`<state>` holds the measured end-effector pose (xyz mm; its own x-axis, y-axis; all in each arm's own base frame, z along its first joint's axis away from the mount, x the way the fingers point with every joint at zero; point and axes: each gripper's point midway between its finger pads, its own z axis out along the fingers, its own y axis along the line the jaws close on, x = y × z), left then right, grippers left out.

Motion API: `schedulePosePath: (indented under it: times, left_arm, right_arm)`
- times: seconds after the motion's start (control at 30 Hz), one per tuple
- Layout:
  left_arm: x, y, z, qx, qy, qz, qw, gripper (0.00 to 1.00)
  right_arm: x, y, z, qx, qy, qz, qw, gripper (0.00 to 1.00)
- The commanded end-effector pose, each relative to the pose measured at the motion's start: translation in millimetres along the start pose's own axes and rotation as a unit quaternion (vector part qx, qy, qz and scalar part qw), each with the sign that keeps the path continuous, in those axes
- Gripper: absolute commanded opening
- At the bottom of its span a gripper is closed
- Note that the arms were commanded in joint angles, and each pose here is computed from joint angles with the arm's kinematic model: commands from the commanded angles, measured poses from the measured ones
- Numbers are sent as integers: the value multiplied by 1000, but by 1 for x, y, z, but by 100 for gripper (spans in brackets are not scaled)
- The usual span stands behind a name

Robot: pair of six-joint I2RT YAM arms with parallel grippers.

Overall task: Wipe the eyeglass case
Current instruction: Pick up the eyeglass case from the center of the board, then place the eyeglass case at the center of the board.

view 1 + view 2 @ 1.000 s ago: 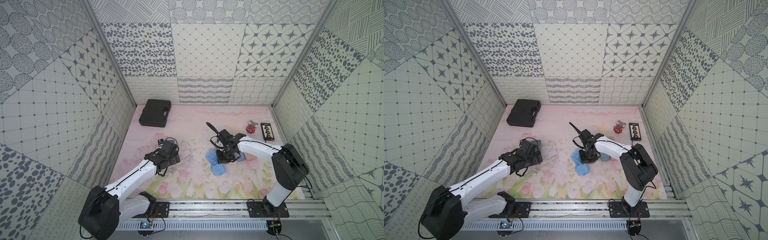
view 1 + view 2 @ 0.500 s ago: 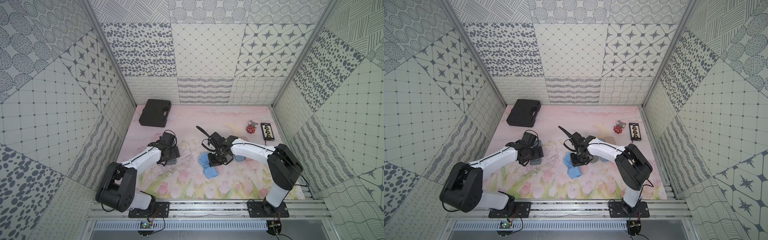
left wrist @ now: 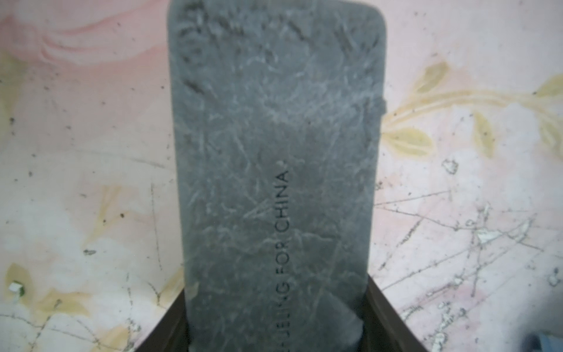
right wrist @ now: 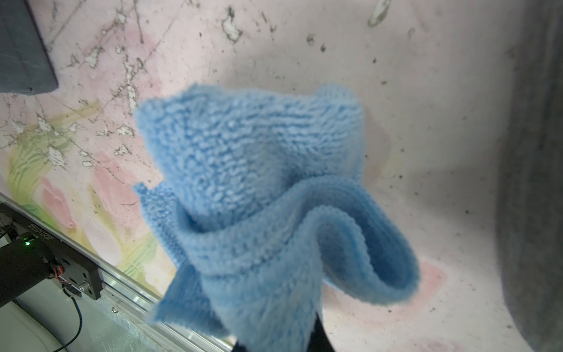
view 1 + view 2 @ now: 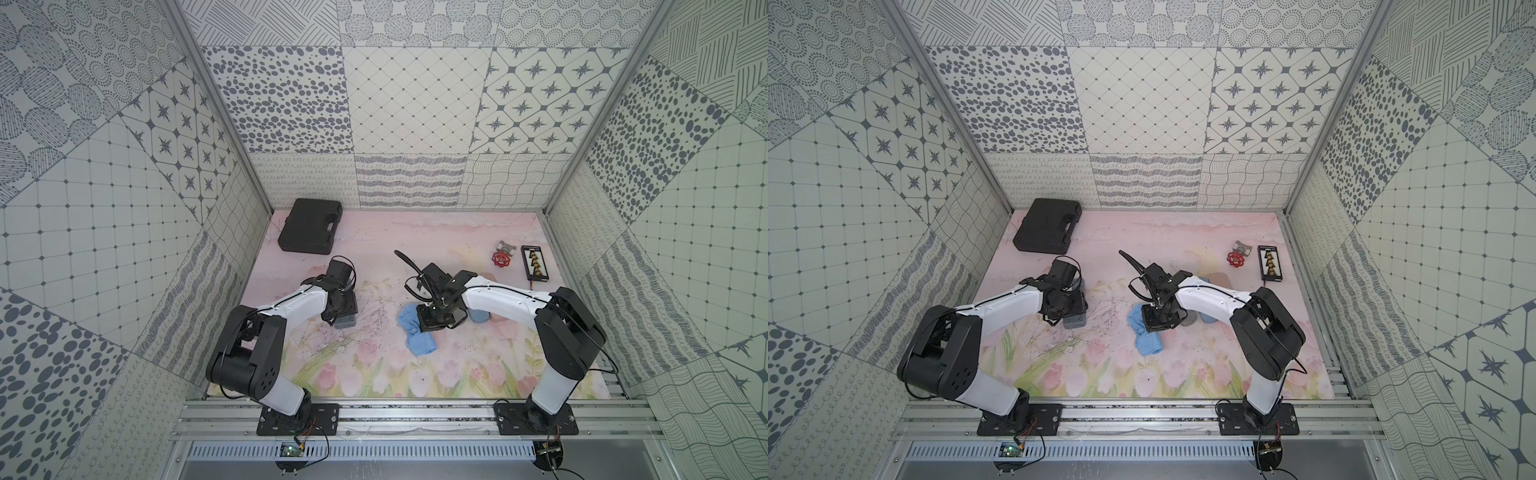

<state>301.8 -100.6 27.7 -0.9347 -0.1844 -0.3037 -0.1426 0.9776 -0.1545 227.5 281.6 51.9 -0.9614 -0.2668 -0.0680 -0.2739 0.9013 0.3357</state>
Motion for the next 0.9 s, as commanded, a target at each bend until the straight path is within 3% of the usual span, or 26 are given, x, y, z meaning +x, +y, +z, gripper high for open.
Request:
schedulePosePath:
  times: [0.0,0.27,0.53,0.87]
  left_arm:
    - [6,-39,-10,105,12,53,993,46]
    - [39,-90,-42,177,26,150,972,37]
    - [102,-97,-52,158,77,213,961,37]
    - [141,-137,-35,156,68,299,939,40]
  right_arm:
    - [-7,-2,-1,2,-11,0,1000,0]
    - [-13,-12,-11,5,-22,13,1000,0]
    - [-14,-23,-20,25,-33,20,999,0]
    - [-22,-27,-28,25,-49,27,998,0]
